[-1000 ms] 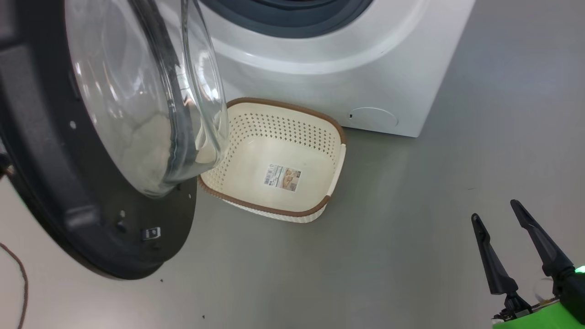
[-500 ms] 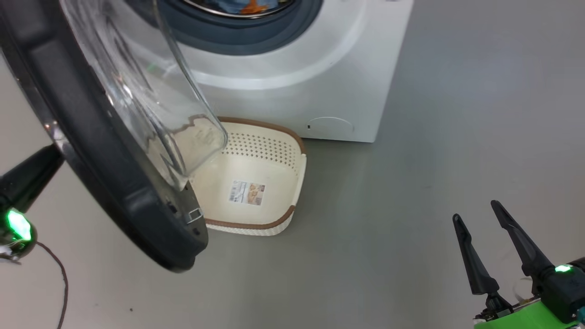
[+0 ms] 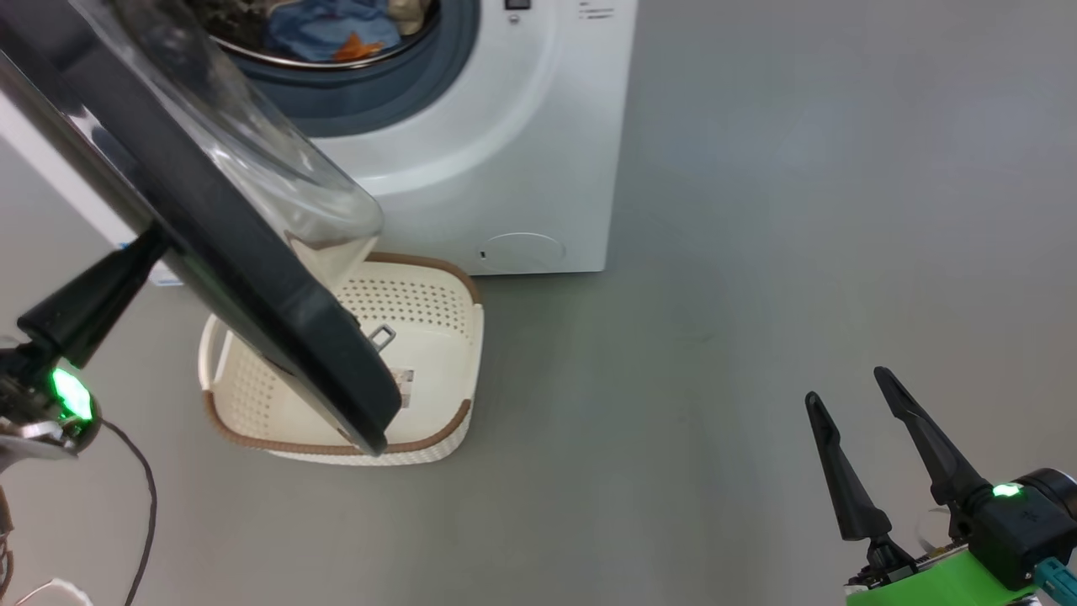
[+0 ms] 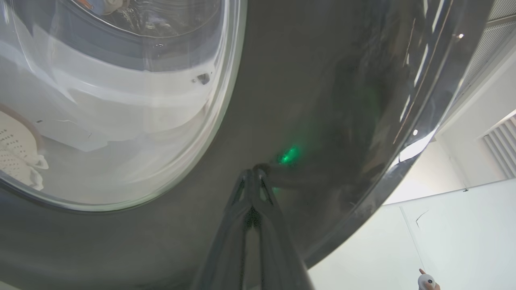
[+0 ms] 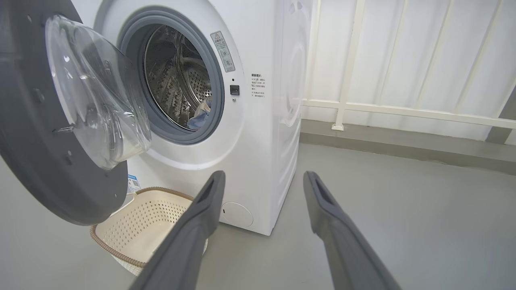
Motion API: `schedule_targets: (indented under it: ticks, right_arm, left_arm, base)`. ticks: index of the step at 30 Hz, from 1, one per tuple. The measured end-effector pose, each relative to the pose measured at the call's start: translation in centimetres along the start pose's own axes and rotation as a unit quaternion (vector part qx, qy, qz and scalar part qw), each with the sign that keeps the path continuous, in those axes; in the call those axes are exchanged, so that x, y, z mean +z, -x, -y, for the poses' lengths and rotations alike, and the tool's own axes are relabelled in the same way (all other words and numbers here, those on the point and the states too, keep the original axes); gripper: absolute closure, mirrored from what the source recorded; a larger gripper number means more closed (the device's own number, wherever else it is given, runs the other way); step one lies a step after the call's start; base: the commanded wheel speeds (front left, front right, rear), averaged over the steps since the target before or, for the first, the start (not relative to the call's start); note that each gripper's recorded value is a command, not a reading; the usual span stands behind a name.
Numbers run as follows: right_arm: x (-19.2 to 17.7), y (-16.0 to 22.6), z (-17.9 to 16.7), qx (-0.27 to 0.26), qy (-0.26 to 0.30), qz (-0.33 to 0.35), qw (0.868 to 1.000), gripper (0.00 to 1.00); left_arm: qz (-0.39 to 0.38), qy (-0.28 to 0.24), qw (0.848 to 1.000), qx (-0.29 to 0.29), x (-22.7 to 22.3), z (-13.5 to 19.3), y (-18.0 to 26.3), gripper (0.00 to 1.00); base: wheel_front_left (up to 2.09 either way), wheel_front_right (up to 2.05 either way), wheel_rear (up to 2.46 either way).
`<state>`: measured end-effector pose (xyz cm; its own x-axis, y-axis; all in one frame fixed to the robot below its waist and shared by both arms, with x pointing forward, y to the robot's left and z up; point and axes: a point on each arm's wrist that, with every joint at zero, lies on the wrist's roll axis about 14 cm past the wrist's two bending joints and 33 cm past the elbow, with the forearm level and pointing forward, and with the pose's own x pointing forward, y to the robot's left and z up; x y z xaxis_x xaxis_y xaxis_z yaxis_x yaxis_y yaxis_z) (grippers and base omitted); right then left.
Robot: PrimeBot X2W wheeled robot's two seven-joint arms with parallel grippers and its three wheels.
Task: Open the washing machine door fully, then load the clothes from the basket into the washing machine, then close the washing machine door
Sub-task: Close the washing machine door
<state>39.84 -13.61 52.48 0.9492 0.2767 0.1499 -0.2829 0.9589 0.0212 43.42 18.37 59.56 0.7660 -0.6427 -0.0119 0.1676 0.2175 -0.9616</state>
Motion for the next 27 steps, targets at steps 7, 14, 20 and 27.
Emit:
schedule_targets:
  ticks: [7, 14, 20, 27]
  right_arm:
    - [0.4, 1.0, 1.1, -0.025, 0.003, 0.001, 1.0, 0.0]
    - [0.6, 1.4, 2.4, -0.048, 0.007, 0.003, 0.999, 0.0]
    - [0.5, 1.5, 3.5, -0.065, 0.012, 0.0, 0.998, 0.0]
    - [0.2, 1.9, 4.4, -0.079, 0.016, -0.006, 0.997, 0.0]
  left_arm:
    - [-0.013, 0.007, 1.0, -0.011, -0.4, 0.0, -3.4, 1.0]
    - [-0.014, 0.014, 1.0, -0.018, -0.2, -0.3, -6.6, 1.0]
    - [-0.009, 0.02, 0.999, -0.027, 0.1, -0.9, -9.1, 1.0]
    - [0.001, 0.024, 0.999, -0.031, 0.5, -1.4, -11.3, 1.0]
  base:
    - [0.0, 0.0, 0.0]
    - [0.0, 0.0, 0.0]
    - [0.0, 0.0, 0.0]
    - [0.0, 0.0, 0.0]
